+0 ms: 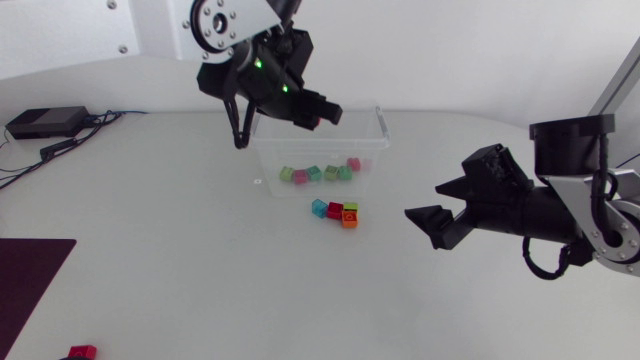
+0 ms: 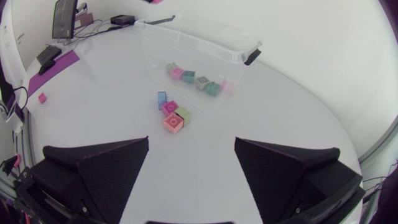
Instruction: Pick up the duplo bricks and place them in the container
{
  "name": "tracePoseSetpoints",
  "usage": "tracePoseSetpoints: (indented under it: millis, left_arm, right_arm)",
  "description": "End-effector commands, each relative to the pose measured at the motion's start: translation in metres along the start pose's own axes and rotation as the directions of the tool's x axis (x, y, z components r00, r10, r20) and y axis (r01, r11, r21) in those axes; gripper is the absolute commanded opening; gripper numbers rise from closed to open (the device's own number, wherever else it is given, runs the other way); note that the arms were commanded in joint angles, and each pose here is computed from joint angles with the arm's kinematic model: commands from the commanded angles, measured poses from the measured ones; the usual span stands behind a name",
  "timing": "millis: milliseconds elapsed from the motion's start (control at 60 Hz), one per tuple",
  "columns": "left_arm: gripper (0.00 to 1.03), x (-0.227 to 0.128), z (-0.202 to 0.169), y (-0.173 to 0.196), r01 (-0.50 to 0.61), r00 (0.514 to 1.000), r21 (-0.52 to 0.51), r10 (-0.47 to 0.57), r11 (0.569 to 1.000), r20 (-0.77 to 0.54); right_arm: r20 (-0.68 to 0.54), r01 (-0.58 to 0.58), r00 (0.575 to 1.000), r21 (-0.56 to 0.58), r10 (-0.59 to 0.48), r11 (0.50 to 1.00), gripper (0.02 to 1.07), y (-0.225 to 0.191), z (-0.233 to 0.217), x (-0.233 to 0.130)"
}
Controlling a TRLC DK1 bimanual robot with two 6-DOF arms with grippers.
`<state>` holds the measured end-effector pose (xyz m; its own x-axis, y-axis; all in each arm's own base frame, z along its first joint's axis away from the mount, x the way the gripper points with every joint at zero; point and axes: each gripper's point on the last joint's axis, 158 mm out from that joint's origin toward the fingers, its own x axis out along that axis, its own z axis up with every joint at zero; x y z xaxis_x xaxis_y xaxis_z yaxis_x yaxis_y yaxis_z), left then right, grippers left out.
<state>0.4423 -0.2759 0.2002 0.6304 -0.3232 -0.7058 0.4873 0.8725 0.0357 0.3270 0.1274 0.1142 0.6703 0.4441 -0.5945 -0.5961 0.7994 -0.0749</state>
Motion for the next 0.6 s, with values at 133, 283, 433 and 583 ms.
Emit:
tracePoseSetpoints:
  millis: [133,283,433,583]
  left_arm:
    - [0.24,0.023,0.034,0.042,-0.056,0.995,-0.008,0.056,0.998,0.087]
    - [0.58,0.041,0.037,0.052,-0.065,0.994,-0.005,0.065,0.998,0.083]
    - [0.96,0.054,0.033,0.063,-0.079,0.995,-0.015,0.079,0.997,0.068]
    - [0.98,0.044,0.029,0.066,-0.083,0.994,-0.019,0.084,0.996,0.064]
  right_arm:
    - [-0.068,-0.043,0.997,0.003,0.043,0.999,1.02,0.015,-0.009,0.025]
    - [-0.112,-0.042,0.993,-0.014,0.040,0.999,1.02,0.023,-0.009,0.045]
    - [-0.149,-0.056,0.987,-0.023,0.052,0.998,1.02,0.038,-0.005,0.069]
    - [-0.213,-0.057,0.976,-0.013,0.053,0.998,1.02,0.046,-0.010,0.098]
